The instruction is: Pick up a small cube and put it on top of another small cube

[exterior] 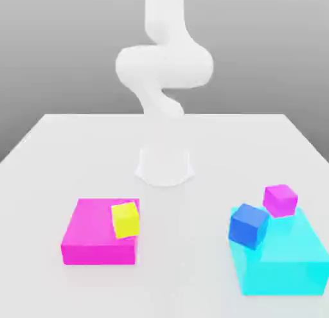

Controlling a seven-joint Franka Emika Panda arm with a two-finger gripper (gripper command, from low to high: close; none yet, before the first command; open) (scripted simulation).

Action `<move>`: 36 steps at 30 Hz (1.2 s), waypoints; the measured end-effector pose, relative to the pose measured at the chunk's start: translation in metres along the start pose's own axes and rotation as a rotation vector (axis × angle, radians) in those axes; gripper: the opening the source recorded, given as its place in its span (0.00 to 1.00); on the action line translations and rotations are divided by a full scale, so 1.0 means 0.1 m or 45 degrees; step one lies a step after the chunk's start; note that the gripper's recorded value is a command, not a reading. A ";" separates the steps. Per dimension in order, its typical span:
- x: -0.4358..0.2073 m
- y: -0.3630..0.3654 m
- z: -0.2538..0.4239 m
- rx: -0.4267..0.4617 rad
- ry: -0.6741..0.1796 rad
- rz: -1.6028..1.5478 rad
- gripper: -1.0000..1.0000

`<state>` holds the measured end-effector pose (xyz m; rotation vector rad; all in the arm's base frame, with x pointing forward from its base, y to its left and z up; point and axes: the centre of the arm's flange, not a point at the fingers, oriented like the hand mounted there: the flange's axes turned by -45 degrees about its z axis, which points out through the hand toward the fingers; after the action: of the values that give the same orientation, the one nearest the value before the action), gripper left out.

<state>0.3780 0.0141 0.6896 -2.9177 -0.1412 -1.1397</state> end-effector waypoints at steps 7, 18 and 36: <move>0.12 -0.50 1.10 0.149 -0.187 -0.355 0.50; -0.30 -1.65 2.75 0.389 -0.437 -0.935 0.50; -2.41 -3.17 4.92 0.716 -0.741 -1.757 0.50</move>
<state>0.5073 0.3287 0.1555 -2.2449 -2.1980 -0.0030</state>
